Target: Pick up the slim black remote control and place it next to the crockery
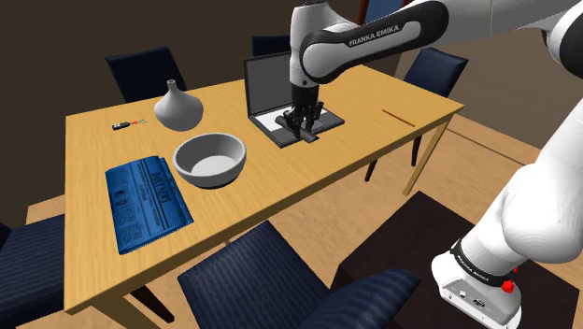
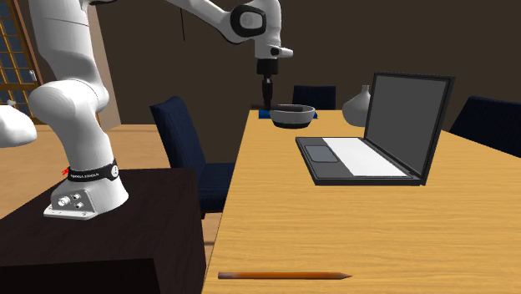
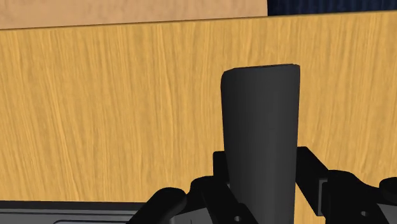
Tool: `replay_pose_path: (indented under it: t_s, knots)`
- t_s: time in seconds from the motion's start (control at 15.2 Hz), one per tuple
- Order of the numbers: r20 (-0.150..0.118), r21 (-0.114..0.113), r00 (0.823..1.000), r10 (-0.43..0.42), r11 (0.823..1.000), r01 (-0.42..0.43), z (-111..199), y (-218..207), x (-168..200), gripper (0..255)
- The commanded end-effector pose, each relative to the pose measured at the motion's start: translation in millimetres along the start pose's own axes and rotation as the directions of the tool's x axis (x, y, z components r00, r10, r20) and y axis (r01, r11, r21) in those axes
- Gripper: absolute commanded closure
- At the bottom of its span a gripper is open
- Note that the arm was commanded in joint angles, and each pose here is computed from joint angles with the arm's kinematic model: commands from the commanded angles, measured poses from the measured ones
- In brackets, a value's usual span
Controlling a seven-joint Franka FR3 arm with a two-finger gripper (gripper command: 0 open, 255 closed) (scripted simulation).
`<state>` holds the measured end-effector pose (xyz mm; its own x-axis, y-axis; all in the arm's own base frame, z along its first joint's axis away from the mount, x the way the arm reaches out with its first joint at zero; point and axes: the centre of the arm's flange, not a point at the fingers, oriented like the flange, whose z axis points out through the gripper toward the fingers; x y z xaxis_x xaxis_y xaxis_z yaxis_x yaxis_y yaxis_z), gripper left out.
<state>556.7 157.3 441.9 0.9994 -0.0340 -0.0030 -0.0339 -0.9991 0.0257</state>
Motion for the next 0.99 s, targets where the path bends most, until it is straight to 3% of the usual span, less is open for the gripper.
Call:
replay_pose_path:
  t_s: [0.0, 0.92]
  knots:
    - [-0.001, 0.000, 1.000, 0.000, 1.000, 0.000, 10.7, -0.6, 0.0, 255]
    - [-0.001, 0.000, 1.000, 0.000, 1.000, 0.000, 84.6, -2.5, 0.3, 255]
